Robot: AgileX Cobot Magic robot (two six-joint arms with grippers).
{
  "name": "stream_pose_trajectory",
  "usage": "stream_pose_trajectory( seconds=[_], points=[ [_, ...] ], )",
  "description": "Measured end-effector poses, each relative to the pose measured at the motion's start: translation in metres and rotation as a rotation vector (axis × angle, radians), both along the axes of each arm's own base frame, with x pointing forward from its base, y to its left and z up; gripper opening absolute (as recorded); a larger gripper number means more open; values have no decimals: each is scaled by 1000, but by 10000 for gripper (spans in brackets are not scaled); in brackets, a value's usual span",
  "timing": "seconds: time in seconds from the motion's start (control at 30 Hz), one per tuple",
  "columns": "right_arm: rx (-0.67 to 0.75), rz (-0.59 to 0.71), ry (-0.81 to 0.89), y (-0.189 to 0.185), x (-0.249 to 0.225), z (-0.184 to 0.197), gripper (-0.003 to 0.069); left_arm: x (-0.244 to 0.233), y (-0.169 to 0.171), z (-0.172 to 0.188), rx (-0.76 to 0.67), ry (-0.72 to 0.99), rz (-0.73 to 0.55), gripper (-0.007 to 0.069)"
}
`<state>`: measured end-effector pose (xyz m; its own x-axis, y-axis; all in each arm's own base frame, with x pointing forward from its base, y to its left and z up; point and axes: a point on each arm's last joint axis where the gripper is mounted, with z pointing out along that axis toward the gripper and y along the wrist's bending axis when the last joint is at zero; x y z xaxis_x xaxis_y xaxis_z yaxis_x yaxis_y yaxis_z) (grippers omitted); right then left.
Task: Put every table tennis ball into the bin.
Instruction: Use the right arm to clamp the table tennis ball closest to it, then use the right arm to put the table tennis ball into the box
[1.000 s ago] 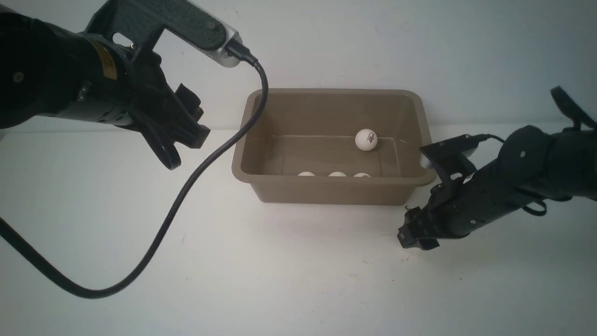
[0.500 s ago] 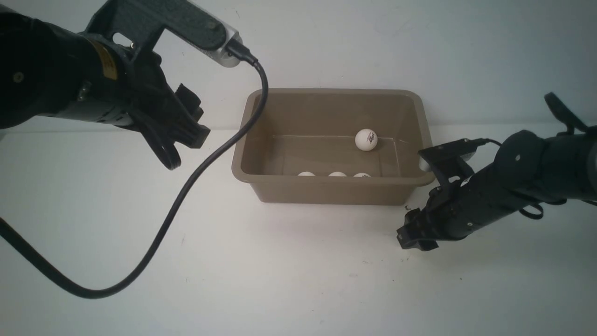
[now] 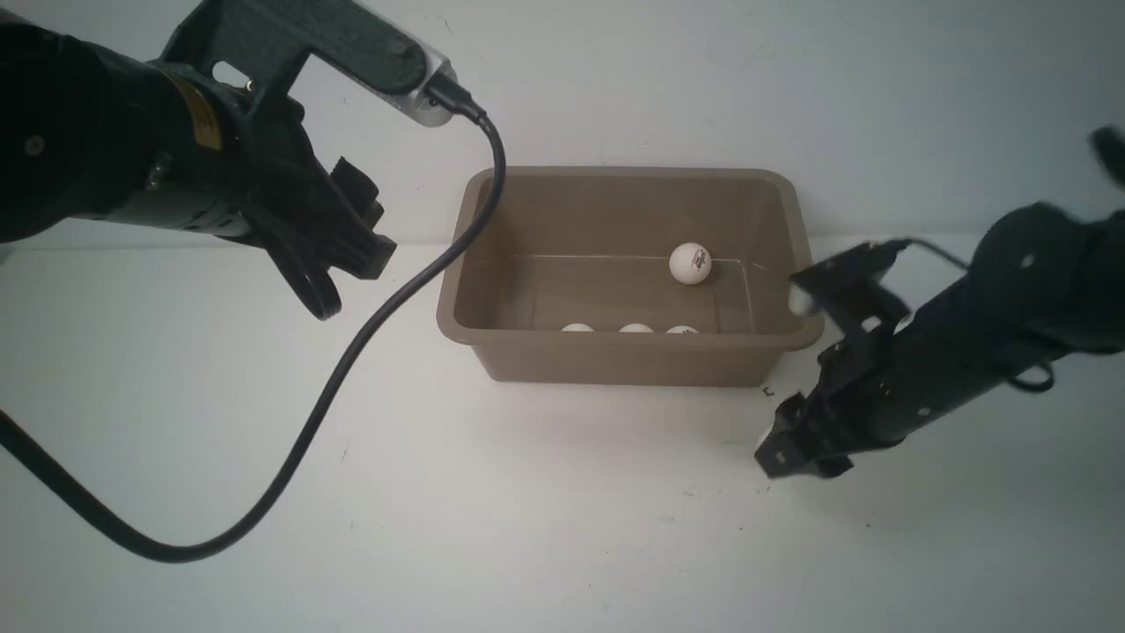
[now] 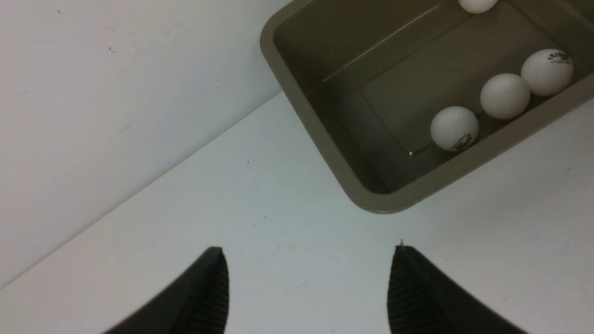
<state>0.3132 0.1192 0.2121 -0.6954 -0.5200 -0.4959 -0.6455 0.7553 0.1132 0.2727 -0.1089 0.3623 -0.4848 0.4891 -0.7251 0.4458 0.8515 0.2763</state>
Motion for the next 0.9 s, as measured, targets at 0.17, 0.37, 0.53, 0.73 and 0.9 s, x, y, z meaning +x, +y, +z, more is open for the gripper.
stream_pose_trajectory(
  seconds=[0.17,0.37,0.53,0.73,0.9],
  points=[
    [73,20,-312,1,5,64,355,0,0,1,-4,-9,-2,415],
    [104,12,-448,13,48,84,355,1,-1,1,-8,-17,-4,415],
    [90,14,-411,28,99,50,355,1,-1,2,-14,-29,-7,415],
    [107,42,-301,42,130,7,355,2,-2,3,-18,-38,-9,415],
    [152,24,-304,46,138,10,396,2,-2,3,-19,-38,-9,415]
  ],
)
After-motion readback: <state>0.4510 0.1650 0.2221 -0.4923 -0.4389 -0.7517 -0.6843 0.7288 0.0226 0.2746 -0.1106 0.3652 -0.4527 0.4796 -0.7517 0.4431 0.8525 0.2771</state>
